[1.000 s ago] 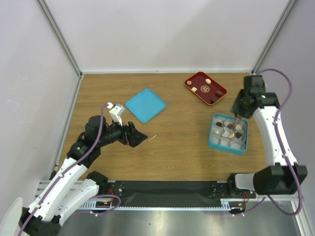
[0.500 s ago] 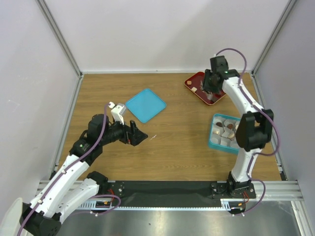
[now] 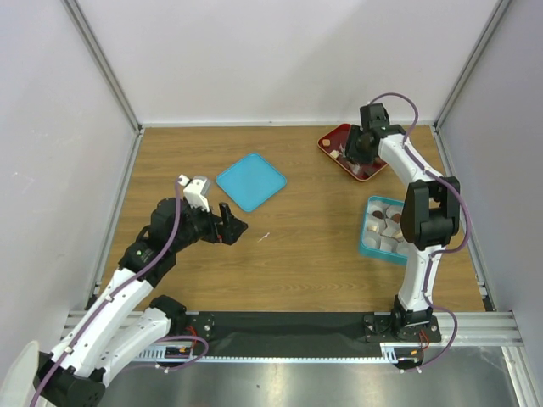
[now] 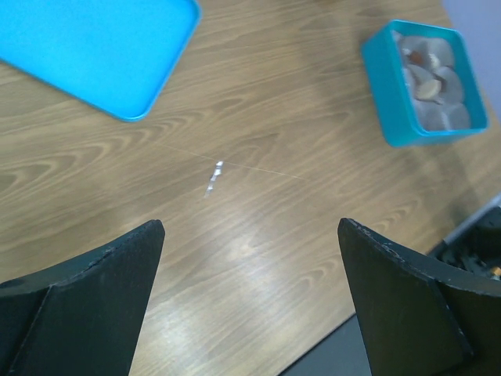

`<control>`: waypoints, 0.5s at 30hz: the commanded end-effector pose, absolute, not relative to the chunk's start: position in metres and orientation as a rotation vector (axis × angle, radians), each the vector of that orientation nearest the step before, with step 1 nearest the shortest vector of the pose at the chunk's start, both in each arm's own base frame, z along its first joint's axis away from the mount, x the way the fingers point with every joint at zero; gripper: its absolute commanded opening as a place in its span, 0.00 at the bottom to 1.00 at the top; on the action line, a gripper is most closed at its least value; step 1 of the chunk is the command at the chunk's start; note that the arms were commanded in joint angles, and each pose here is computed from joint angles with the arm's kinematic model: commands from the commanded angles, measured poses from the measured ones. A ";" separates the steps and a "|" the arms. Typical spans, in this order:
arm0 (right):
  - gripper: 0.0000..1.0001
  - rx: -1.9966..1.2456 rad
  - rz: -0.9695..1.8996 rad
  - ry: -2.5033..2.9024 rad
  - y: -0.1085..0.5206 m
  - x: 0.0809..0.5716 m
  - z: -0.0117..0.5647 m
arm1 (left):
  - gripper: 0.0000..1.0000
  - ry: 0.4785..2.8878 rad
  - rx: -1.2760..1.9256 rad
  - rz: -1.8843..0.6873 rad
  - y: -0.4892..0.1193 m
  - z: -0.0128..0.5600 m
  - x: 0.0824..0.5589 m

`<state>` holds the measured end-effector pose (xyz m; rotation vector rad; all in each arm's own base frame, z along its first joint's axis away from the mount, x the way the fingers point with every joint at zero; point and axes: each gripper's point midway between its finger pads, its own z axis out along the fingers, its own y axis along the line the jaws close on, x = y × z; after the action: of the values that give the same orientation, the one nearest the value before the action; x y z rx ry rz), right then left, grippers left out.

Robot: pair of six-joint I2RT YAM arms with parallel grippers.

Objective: Pack the chocolate

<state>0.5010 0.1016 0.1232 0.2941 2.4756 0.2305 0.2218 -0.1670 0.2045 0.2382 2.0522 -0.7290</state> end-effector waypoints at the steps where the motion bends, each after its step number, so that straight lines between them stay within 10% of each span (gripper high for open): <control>1: 0.52 0.338 0.389 2.381 0.107 0.511 0.148 | 1.00 2.050 0.196 -0.622 -0.155 0.202 0.236; 15: 0.52 0.371 0.345 2.298 0.113 0.520 0.172 | 1.00 2.083 0.164 -0.571 -0.147 0.196 0.237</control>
<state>0.5070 0.1125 0.1201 0.3917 2.4352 0.3343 0.2338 -0.1482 0.1896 0.1519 2.1005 -0.5859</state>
